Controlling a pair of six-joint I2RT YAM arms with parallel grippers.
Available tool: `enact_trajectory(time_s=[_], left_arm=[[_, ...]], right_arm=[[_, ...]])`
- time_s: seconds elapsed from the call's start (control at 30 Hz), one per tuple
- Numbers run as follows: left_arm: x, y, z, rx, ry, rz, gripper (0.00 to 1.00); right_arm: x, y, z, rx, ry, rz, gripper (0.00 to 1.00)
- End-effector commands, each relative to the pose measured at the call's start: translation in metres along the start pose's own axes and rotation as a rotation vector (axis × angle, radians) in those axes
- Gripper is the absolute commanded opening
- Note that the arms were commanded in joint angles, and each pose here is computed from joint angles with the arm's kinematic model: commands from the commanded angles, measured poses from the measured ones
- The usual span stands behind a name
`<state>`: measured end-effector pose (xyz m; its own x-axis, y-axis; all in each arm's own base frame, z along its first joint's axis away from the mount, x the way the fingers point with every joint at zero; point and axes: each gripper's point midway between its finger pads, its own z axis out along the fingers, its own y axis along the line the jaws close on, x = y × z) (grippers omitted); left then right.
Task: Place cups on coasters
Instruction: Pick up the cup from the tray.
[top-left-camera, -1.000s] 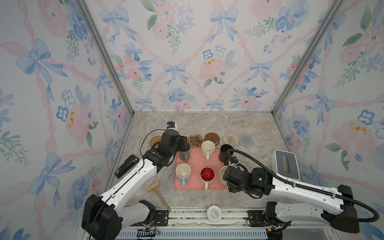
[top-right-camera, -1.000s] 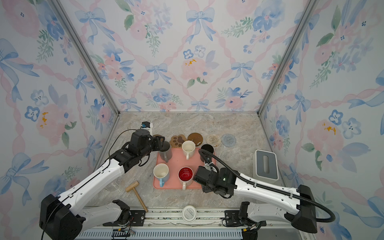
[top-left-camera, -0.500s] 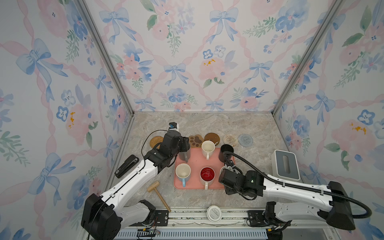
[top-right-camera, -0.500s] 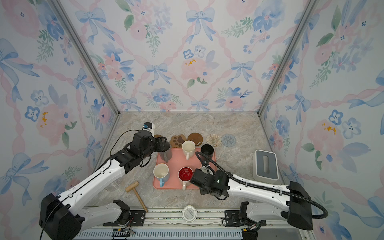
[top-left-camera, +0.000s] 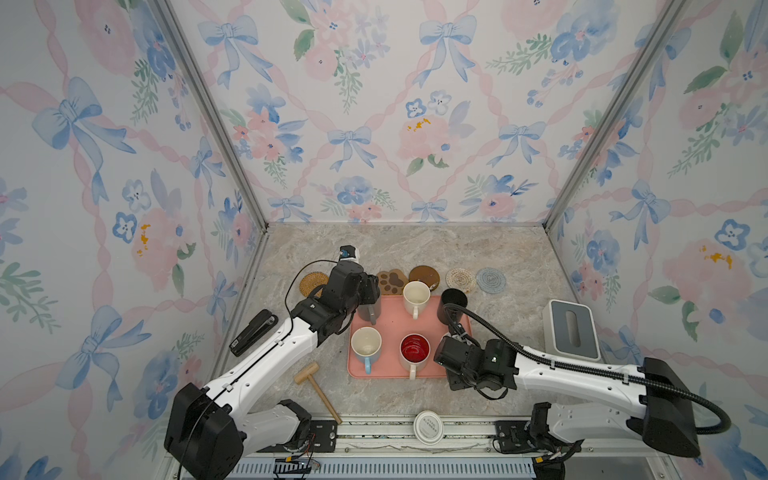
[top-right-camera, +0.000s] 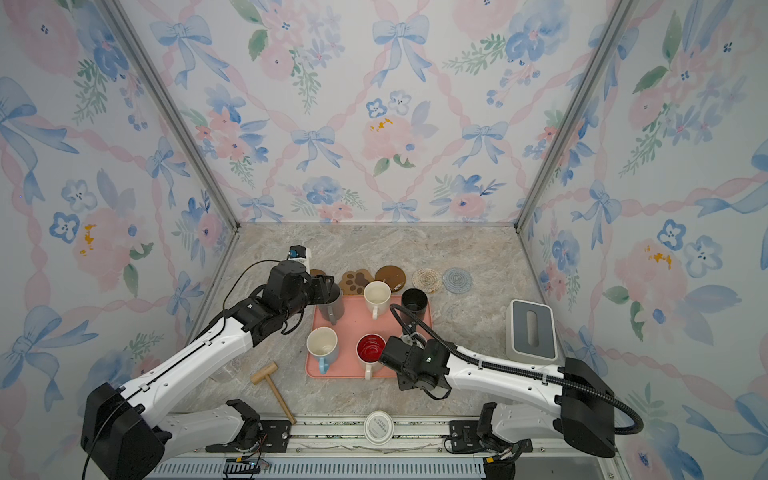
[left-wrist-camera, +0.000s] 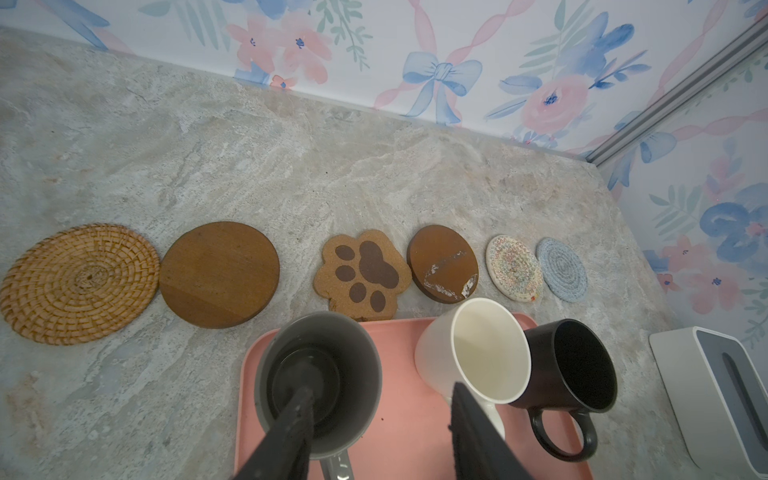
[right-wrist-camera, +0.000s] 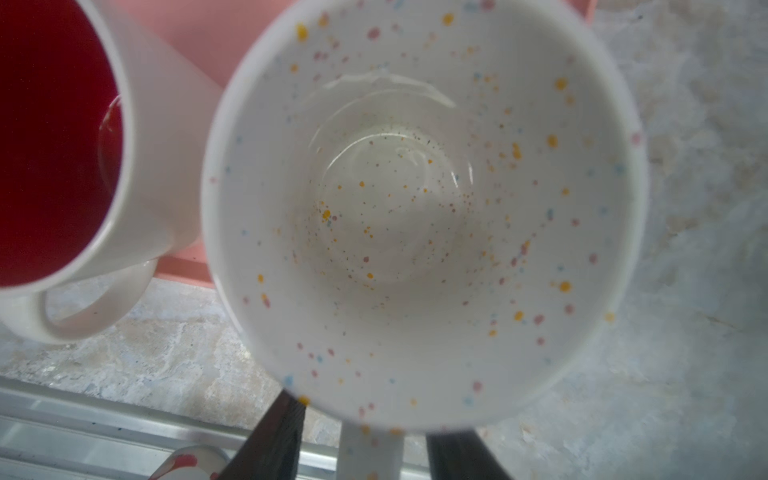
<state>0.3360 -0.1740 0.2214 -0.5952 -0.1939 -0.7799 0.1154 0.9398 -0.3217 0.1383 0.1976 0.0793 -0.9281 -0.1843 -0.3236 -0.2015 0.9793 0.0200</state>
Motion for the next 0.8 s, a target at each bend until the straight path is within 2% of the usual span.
enact_trajectory(time_s=[0.0, 0.17, 0.37, 0.47, 0.57, 0.77], left_arm=[[0.011, 0.006, 0.004, -0.028, 0.025, 0.005, 0.50], [0.010, 0.006, 0.004, -0.029, 0.024, 0.005, 0.50], [0.011, 0.007, 0.004, -0.031, 0.026, 0.008, 0.50], [0.012, 0.008, 0.004, -0.034, 0.026, 0.009, 0.50], [0.012, 0.008, 0.004, -0.034, 0.027, 0.008, 0.50], [0.012, 0.009, 0.004, -0.038, 0.024, 0.006, 0.50]], right_arm=[[-0.002, -0.003, 0.006, 0.011, 0.005, 0.032, 0.47], [-0.005, -0.005, 0.011, 0.016, 0.003, 0.052, 0.40], [-0.003, -0.007, 0.017, 0.034, 0.020, 0.054, 0.24], [-0.002, -0.008, 0.017, 0.048, 0.029, 0.051, 0.15], [-0.003, -0.014, 0.013, 0.084, 0.032, 0.045, 0.01], [-0.008, -0.033, -0.008, 0.163, -0.017, 0.038, 0.00]])
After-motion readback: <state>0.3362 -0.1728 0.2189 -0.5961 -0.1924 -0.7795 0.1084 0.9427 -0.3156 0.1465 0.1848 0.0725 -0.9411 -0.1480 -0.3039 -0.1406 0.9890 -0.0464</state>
